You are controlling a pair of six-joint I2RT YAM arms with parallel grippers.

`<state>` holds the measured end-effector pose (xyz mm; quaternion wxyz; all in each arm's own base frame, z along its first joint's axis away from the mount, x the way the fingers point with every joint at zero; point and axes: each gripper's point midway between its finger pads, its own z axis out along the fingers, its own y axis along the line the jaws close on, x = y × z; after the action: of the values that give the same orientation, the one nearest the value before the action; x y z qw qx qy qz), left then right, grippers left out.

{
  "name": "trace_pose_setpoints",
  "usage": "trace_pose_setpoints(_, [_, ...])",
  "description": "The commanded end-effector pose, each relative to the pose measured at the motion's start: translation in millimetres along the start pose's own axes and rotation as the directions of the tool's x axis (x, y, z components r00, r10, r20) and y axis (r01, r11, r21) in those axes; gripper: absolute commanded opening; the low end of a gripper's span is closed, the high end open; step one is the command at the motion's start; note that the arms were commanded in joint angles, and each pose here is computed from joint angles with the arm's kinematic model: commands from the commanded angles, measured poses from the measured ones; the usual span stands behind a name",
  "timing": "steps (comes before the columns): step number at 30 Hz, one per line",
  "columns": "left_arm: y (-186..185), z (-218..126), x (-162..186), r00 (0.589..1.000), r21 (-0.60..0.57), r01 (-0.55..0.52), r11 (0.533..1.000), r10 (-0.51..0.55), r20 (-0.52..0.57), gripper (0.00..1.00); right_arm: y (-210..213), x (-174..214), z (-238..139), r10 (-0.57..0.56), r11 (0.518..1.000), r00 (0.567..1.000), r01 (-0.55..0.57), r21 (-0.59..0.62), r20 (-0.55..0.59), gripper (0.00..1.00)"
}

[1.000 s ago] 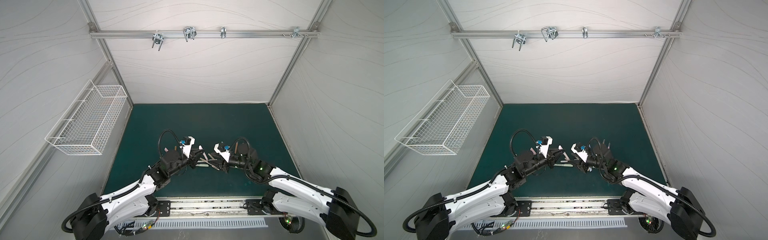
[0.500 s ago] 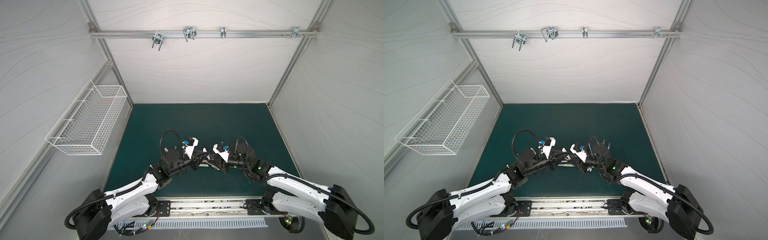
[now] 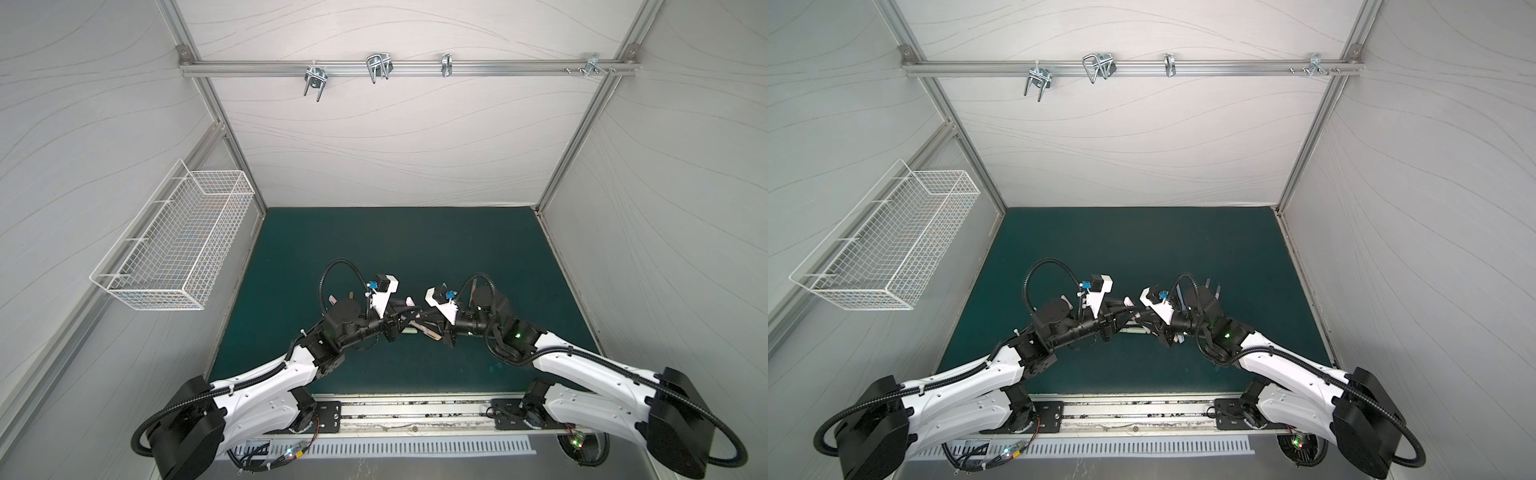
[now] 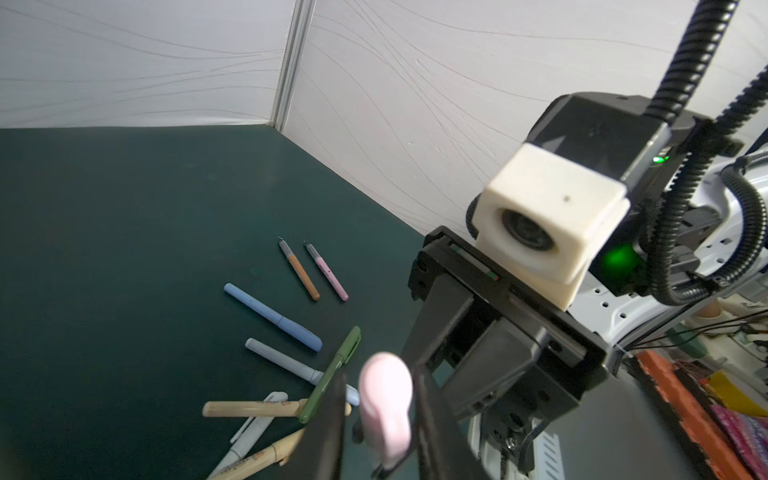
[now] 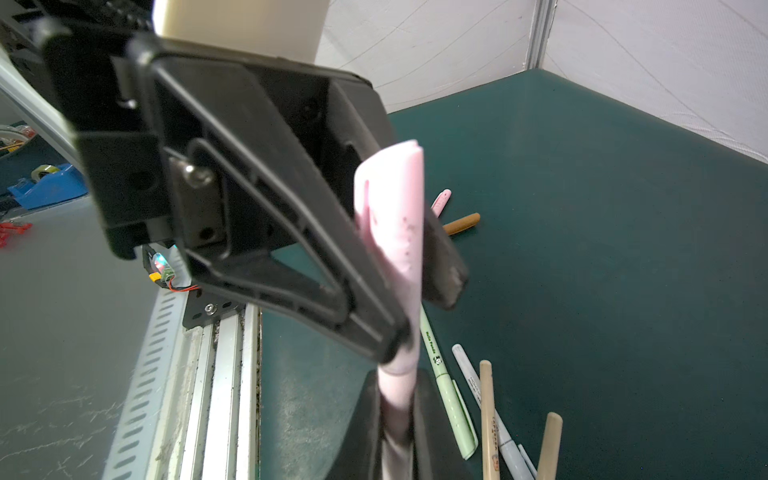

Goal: Open the pen caps
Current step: 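Hold the cap with the left gripper while the right gripper pulls the pen body away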

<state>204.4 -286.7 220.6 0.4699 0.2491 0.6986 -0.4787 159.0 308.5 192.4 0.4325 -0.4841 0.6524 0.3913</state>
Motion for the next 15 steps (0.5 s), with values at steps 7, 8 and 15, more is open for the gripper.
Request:
trace_pose_setpoints(7, [-7.1, 4.0, -13.4, 0.999, 0.034, -0.015, 0.999, 0.014, 0.034, 0.2, 8.4, -7.8, 2.8, -0.054, 0.998, 0.998, 0.054, -0.035, 0.023, 0.0])
trace_pose_setpoints(8, [-7.0, 3.7, -13.4, 0.999, 0.033, -0.015, 0.999, 0.014, 0.035, 0.16, 8.4, -7.2, 2.9, -0.052, 0.998, 0.998, 0.053, -0.035, 0.021, 0.0])
trace_pose_setpoints(15, [5.5, -0.5, -18.2, 0.998, -0.049, 0.001, 0.999, 0.002, 0.06, 0.0, 2.6, -7.7, 1.6, -0.054, 0.999, 0.998, 0.054, 0.009, 0.022, 0.0])
